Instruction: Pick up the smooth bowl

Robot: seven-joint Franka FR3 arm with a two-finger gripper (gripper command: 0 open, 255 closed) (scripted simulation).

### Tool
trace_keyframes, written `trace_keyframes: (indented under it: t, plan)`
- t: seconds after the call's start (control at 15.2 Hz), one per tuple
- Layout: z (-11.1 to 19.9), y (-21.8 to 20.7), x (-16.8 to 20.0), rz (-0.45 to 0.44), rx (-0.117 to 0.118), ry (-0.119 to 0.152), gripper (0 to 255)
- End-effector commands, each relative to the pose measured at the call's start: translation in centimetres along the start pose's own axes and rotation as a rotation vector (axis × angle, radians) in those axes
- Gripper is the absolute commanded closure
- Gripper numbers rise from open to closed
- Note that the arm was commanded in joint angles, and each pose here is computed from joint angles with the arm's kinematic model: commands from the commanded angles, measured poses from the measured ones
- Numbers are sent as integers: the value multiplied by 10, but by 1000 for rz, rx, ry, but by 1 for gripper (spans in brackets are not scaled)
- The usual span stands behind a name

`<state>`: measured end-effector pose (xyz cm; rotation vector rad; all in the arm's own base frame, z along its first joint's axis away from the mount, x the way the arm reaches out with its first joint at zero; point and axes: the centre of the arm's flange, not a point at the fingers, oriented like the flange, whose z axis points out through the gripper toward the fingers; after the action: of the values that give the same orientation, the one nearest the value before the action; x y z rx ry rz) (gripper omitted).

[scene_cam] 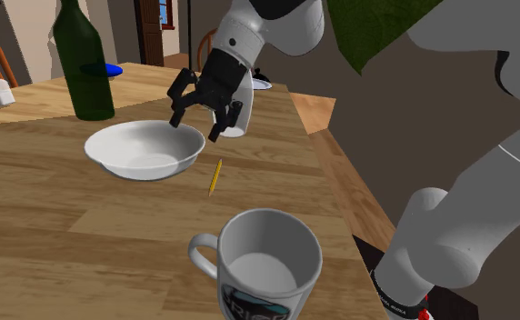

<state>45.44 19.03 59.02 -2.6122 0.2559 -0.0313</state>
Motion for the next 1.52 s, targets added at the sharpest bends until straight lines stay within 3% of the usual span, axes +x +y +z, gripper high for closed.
trace_keyframes:
  t: [0.0,0.26,0.33,0.92,1.45]
  plan:
    - [10,6,2,3,0,-3,0]
    - [22,12,2,3,0,-3,0]
    - [21,12,1,3,-1,-2,255]
    - [22,12,2,3,0,-3,255]
    - [-15,-8,1,3,0,-3,255]
